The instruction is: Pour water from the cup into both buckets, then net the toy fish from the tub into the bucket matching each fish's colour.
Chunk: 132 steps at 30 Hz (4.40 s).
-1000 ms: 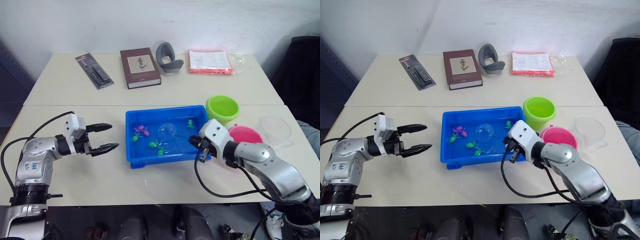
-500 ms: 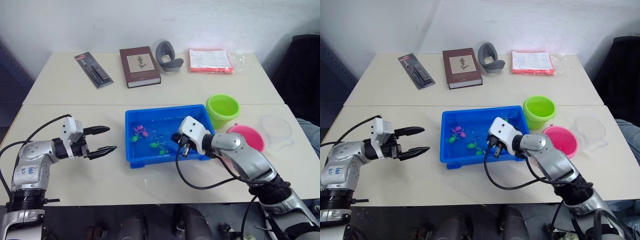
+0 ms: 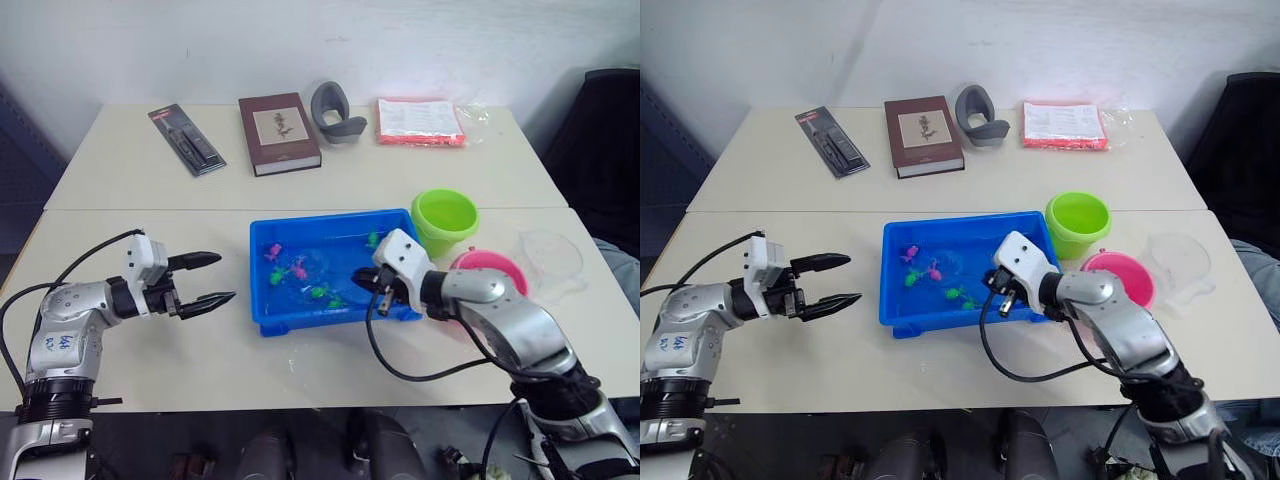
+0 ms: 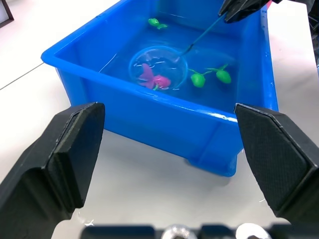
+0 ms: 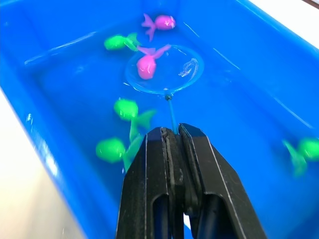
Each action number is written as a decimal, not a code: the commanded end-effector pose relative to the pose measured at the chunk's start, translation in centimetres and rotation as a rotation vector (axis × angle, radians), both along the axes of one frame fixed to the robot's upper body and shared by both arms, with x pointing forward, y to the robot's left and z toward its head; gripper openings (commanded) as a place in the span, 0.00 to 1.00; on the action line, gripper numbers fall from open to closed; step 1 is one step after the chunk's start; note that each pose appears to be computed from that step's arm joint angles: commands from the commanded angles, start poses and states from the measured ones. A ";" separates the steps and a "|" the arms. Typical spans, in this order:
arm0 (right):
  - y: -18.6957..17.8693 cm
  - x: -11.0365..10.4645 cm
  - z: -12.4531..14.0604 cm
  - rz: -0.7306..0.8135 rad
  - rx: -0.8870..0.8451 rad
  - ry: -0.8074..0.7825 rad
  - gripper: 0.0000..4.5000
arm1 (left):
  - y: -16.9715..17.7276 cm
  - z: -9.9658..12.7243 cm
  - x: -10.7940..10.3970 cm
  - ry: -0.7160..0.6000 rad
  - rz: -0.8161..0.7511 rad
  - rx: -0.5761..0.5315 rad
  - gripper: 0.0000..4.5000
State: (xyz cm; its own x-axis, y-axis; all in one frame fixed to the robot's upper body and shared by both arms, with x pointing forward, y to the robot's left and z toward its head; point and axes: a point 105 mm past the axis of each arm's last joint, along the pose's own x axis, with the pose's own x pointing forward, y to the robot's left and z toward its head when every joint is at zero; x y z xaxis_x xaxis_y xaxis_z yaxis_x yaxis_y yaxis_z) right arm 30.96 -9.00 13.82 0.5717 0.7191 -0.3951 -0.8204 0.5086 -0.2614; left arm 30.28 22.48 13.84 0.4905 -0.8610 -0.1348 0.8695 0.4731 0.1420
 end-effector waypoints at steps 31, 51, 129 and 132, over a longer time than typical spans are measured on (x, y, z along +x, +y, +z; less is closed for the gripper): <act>-15.0 -13.7 6.5 -0.562 0.122 -0.296 0.00 | -13.1 4.5 1.9 -0.083 -0.477 -0.202 0.99; -19.4 -14.6 2.4 -0.551 -0.782 -0.742 0.00 | -15.4 4.1 1.9 -0.071 -0.529 -0.209 0.99; 7.7 2.1 3.1 0.090 0.136 -0.076 0.00 | 0.2 2.7 1.5 -0.011 -0.030 0.268 0.99; 6.8 1.2 3.3 0.093 0.145 -0.078 0.00 | 0.2 2.2 1.5 -0.002 -0.033 0.265 0.99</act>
